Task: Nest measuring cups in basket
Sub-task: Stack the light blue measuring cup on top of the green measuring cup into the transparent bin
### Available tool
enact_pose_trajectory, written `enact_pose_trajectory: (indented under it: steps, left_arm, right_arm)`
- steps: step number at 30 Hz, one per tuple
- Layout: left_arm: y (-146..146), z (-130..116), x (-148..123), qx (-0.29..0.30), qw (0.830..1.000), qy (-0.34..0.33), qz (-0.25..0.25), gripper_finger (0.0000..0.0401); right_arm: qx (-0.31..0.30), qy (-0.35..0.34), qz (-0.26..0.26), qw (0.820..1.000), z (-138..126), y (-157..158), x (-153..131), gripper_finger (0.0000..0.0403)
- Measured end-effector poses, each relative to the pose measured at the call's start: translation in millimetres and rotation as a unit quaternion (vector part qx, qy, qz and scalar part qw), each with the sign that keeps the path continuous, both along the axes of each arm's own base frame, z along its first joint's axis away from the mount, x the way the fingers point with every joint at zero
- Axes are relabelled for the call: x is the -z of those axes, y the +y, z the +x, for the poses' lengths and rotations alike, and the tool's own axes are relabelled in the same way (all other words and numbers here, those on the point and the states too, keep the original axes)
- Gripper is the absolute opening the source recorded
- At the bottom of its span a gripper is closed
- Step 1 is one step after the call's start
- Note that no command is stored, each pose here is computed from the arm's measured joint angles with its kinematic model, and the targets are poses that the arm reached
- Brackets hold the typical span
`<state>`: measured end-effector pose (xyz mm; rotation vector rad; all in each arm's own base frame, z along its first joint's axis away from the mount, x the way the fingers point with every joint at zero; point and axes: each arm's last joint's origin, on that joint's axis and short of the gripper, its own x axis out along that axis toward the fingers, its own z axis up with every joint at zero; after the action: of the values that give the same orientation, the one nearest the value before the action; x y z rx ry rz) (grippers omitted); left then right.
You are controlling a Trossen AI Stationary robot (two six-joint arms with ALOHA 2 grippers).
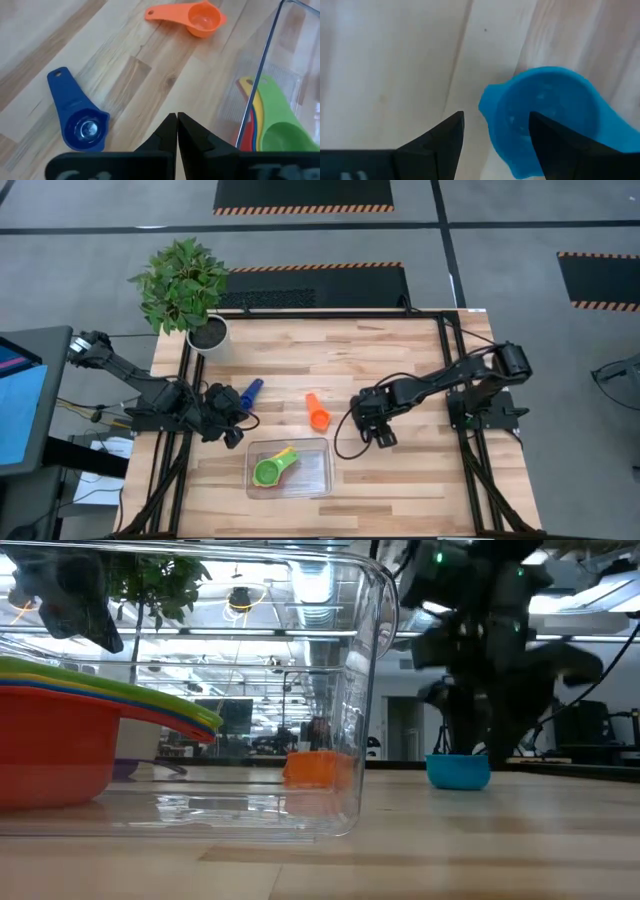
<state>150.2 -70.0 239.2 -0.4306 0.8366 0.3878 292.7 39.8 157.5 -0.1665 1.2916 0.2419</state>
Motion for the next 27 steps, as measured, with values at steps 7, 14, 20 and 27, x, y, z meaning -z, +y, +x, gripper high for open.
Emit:
enact_pose_trajectory:
  steps: [7,14,20,27]
  left_arm:
    - [-0.1,0.2,-0.1,-0.001,1.0,-0.001,-0.003,0.0]
    - [-0.4,0.6,-0.4,-0.001,1.0,-0.004,-0.004,0.0]
    - [-0.4,0.7,-0.4,-0.001,1.0,-0.004,-0.004,0.0]
    - [1.2,0.2,-0.6,-0.023,1.0,-0.012,0.007,0.0]
  right_arm:
    - [0.038,0.035,0.001,0.999,9.9,1.2,26.6,0.0243]
    - [0.112,0.042,0.016,0.993,20.5,2.2,27.7,0.0175]
    - [0.158,0.016,0.024,0.987,34.4,2.0,14.4,0.0035]
    - [0.191,-0.018,0.031,0.981,52.1,-5.8,-10.1,0.0011]
